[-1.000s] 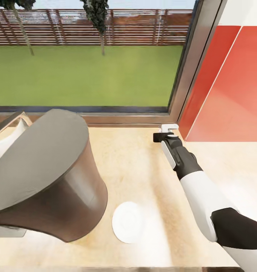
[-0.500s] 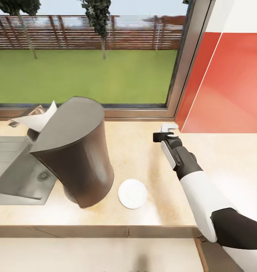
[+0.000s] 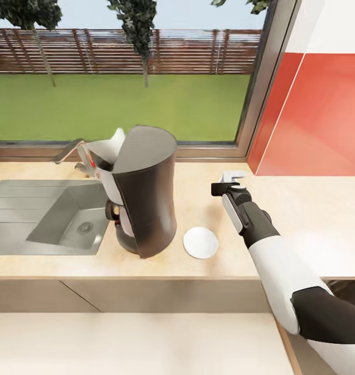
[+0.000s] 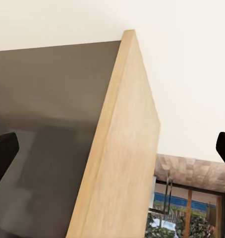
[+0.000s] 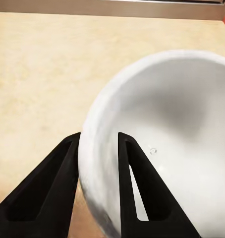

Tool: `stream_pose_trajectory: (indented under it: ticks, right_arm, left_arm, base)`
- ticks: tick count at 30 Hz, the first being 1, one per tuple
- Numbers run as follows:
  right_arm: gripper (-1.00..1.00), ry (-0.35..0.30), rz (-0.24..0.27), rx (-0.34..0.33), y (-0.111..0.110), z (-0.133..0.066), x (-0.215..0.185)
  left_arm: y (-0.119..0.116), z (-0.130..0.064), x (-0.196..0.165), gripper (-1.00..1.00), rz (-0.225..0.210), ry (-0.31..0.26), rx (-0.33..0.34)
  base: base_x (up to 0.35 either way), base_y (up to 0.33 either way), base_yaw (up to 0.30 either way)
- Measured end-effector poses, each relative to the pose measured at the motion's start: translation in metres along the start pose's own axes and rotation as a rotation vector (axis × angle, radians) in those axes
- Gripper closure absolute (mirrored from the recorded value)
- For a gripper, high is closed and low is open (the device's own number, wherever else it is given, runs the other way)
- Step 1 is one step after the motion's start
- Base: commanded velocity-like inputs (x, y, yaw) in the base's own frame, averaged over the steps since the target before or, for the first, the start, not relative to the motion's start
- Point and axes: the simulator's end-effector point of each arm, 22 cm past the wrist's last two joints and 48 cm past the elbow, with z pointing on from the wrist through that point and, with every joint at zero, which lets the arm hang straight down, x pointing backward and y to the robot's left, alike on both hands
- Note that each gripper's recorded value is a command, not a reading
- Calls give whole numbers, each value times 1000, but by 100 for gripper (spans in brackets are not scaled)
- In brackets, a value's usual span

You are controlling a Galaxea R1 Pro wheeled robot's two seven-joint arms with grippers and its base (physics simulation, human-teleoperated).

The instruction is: Set up a coffee station on the kitchen countertop: keep the coffee maker on the countertop, move the bottle of coffee from the kitchen shelf to the counter next to the coffee maker, place a paper coffee filter on top of the coffee maker, put the saucer next to the coffee maker with the coffee cup on the saucer, and place the electric kettle next to the coffee maker.

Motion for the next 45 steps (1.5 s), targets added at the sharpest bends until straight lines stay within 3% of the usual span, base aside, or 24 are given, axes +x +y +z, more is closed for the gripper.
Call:
stream_pose_trajectory:
  ticks: [13,32,38,45]
  right_arm:
    - [100,-15,1,3,-2,-9,-11]
    - [100,3,-6,5,-1,-15,-9]
    - [100,14,-12,0,1,-13,-4]
    - [100,16,-14,-1,2,-13,-3]
  left_arm:
    - [0,0,-9,-100,-9,-20,-1]
    - [1,-1,-23,-100,-22,-54,-4]
    - [6,-1,-31,-100,-31,-67,-9]
    - [11,-4,-53,-100,-66,-163,-14]
  base:
    - [-225,198,-29]
    - [-12,11,-159]
    - [-258,49,-4]
    - [-306,100,0]
